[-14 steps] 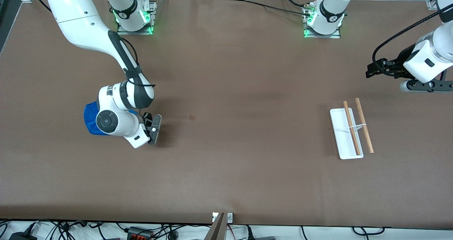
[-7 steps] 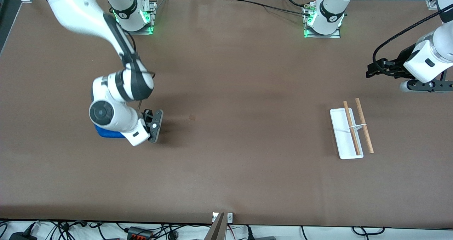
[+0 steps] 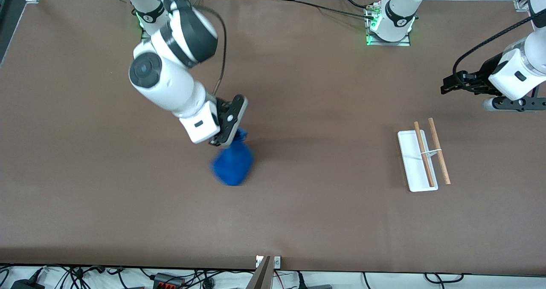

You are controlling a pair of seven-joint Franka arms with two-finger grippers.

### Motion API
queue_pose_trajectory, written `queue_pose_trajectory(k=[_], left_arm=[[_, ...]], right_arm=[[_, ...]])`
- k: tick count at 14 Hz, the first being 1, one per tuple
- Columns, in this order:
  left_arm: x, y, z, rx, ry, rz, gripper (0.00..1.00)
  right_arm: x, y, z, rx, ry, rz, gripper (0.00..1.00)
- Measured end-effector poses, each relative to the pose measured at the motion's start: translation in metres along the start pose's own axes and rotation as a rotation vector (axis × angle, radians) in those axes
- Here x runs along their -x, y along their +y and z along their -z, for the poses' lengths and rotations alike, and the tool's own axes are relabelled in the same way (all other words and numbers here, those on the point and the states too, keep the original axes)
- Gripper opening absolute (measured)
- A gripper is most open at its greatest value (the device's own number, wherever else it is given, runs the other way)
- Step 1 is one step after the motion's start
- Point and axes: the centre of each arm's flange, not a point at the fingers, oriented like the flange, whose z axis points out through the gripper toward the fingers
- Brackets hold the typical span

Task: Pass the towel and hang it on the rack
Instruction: 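Lift the towel with the right gripper toward the table middle, then hold the towel up while the left gripper reaches toward it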

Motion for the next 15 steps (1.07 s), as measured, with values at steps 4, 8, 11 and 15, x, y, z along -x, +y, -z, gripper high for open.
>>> queue_pose_trajectory(k=[4, 8, 11, 15], left_arm=[[-0.016, 0.001, -0.026, -0.006, -0.046, 0.003, 1.00], [-0.025, 0.008, -0.044, -0.007, -0.078, -0.005, 1.00], [-0.034, 0.017, -0.062, 0.059, -0.114, -0.048, 1.00], [-0.054, 0.022, -0.099, 0.128, -0.136, -0.292, 1.00]], right_arm=[[-0.050, -0.049, 0.019, -0.067, 0.146, -0.140, 0.02], [-0.094, -0.112, 0.010, -0.116, 0.308, -0.282, 0.02], [-0.107, -0.136, 0.001, -0.130, 0.356, -0.340, 0.02], [-0.118, -0.159, -0.015, -0.144, 0.399, -0.386, 0.02]])
